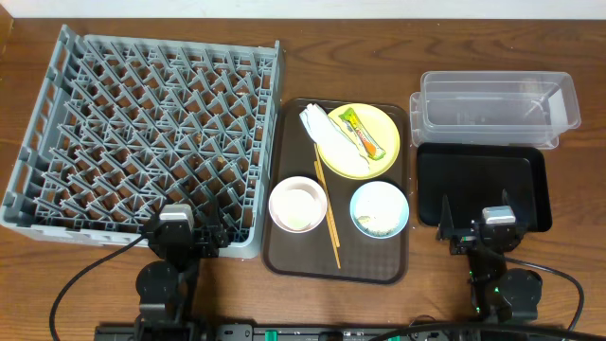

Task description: Sort waste into correct bins and load items into the dishwasher

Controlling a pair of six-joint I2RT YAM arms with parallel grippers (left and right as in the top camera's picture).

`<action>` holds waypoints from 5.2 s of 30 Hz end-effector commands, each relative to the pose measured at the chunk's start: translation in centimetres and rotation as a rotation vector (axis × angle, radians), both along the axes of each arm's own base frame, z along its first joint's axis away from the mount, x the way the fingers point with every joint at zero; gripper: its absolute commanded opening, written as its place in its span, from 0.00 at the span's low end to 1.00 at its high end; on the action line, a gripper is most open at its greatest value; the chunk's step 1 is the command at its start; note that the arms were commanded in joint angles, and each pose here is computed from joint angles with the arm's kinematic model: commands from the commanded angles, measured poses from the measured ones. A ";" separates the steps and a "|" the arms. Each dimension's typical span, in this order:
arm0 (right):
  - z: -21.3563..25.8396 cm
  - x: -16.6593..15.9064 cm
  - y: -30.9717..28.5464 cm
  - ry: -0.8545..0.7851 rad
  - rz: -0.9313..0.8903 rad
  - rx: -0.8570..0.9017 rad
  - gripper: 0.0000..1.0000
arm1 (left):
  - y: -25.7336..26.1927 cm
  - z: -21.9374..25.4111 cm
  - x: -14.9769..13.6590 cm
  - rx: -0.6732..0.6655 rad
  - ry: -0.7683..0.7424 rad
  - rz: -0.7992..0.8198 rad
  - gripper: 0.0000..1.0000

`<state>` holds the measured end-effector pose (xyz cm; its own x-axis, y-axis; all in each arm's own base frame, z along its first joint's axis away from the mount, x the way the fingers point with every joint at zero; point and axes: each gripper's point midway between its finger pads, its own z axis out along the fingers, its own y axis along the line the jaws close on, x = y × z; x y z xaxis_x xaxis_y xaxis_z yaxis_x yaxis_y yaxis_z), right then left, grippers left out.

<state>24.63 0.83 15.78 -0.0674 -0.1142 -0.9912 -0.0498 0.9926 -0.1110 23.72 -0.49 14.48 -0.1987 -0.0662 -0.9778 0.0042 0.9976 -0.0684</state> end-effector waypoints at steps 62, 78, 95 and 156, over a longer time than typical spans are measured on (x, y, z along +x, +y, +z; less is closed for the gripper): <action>0.2 -0.1 0.0 0.008 -0.009 0.111 0.99 | 0.3 0.8 0.0 -0.075 0.022 0.030 0.87; 2.9 0.6 0.0 0.202 -0.027 0.157 0.99 | 0.0 2.5 1.1 -0.065 0.435 0.031 0.88; 4.1 4.9 0.7 0.558 -0.025 0.166 0.99 | -0.1 2.3 -1.4 -0.058 0.751 0.036 0.88; -14.9 16.8 22.7 1.047 0.331 -0.163 0.55 | -0.2 3.0 -0.4 -0.061 0.701 0.032 0.88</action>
